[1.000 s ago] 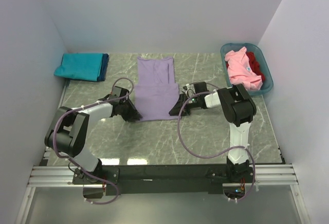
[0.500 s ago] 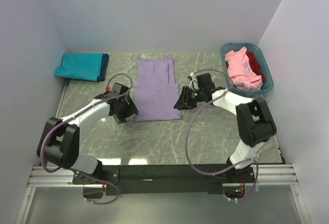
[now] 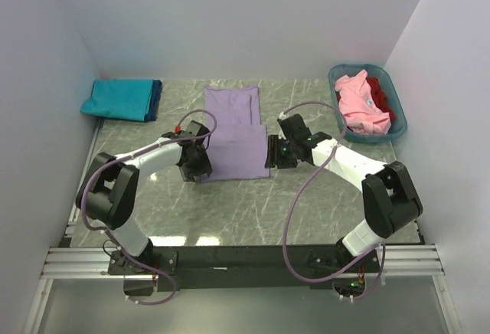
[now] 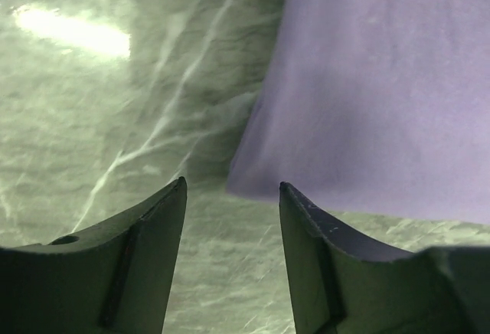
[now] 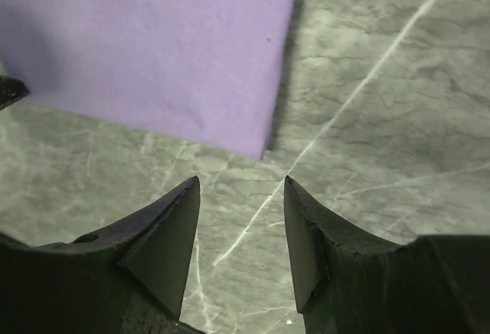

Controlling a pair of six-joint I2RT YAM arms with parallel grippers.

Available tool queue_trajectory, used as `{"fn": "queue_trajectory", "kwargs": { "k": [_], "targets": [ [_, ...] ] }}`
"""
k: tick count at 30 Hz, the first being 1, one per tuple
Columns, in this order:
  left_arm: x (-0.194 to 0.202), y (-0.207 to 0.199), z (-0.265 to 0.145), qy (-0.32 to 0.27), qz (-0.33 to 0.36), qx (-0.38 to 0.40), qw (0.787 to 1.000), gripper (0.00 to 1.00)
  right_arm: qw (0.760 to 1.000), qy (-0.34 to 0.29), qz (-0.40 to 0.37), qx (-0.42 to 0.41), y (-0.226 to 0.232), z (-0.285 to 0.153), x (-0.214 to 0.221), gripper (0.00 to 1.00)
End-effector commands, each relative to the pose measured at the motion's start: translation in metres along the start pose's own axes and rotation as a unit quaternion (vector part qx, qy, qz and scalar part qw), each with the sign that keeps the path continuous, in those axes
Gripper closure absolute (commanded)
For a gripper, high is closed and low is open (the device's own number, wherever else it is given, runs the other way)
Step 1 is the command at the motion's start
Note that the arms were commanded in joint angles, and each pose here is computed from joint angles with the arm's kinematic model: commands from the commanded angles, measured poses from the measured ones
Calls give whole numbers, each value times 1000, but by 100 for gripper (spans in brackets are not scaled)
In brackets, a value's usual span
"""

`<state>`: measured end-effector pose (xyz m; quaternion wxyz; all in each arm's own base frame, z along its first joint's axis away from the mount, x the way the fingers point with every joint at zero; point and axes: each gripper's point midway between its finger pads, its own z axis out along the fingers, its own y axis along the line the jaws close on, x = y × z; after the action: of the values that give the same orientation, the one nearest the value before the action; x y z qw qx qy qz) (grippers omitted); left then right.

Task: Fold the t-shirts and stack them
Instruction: Fold the tshirt

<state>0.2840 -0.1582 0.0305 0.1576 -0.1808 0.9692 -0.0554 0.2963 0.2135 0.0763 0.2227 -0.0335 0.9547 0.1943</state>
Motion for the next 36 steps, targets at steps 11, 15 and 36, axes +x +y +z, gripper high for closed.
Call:
{"fn": "queue_trajectory", "kwargs": {
  "k": [11, 15, 36],
  "targets": [
    [20, 0, 27, 48, 33, -24, 998, 62, 998, -8, -4, 64, -2, 1, -1, 44],
    [26, 1, 27, 56, 35, -20, 998, 75, 997, 18, 4, 75, -1, 10, 5, 45],
    [31, 3, 18, 58, 34, -12, 998, 99, 987, 98, 32, 125, -4, 47, 26, 53]
  ]
}}
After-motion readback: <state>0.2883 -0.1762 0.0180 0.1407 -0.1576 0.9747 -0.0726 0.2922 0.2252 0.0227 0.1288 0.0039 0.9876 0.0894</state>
